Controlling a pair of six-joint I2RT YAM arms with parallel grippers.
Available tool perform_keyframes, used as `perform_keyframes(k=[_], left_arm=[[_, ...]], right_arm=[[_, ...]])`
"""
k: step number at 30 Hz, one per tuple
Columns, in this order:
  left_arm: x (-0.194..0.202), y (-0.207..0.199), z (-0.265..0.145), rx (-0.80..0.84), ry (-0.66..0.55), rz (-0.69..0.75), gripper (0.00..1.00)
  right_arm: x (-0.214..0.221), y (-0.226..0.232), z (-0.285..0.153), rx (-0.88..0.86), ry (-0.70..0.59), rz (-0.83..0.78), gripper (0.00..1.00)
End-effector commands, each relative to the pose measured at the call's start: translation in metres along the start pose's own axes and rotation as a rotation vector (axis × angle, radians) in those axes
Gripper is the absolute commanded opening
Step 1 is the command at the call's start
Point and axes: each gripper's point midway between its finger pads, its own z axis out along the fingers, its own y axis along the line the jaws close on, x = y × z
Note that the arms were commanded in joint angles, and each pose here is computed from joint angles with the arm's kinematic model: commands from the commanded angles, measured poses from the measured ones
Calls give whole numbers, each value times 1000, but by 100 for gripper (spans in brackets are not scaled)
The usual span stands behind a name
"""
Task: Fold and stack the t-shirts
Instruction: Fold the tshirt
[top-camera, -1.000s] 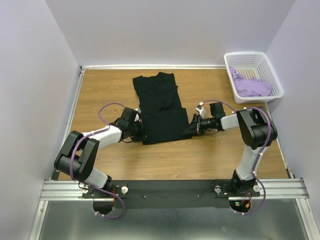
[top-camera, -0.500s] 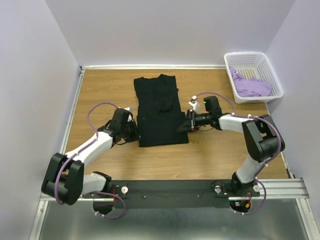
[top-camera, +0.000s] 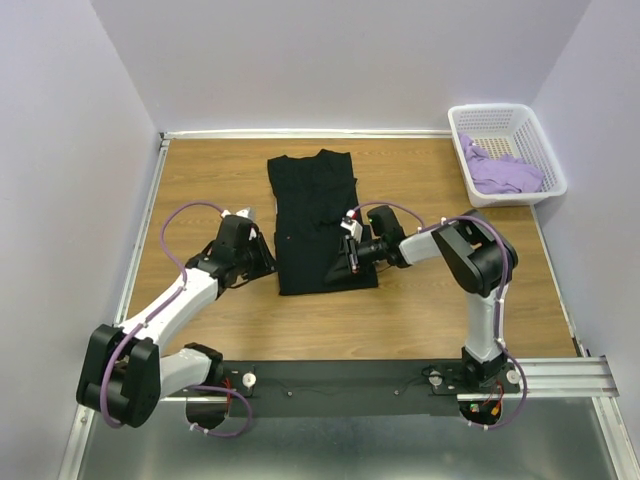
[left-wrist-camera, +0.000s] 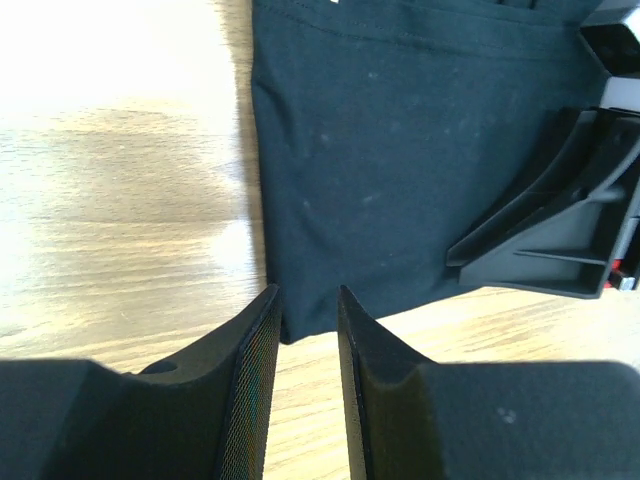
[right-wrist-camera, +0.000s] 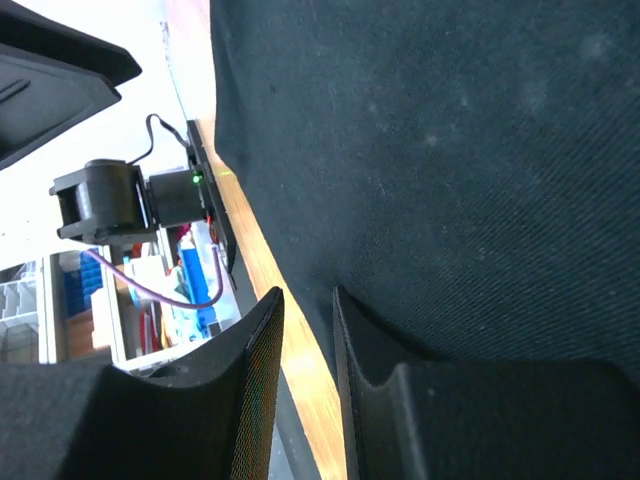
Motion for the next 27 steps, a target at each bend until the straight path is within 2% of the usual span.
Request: perform_keyframes(k=[1,4,5,8,9,12,14,17,21,27], left_arm=[[-19,1,-1,-17,-67,6,37],[-54,-8,7,-19,-128,6,36],[-77,-14,13,-7,-153,-3,35],[-117,-26,28,35,-204,-20,32],[-135,-32,40,63,-198,-38,26],[-172,-48,71,141,-185,-31,20],[-189,-55,97,158,-169,-9,20],[-202,-56,122,182,-158,15,20],[-207,-33,165,158,-124,-11,17],[-195,4,186,142,-71,-59,12]], right_arm=[[2,-5,-3,43,-13,-17,35],[-12,14,-8,46,-37,-97,37],[-19,20,-10,39,-49,-115,37],[-20,24,-9,25,-42,-118,38],[-21,22,-9,27,-42,-121,38],[-16,13,-6,34,-28,-108,38],[-12,8,-4,35,-13,-93,38],[-10,3,-2,36,-5,-89,38],[-8,1,-1,32,4,-83,38],[-5,-5,1,43,12,-69,38]])
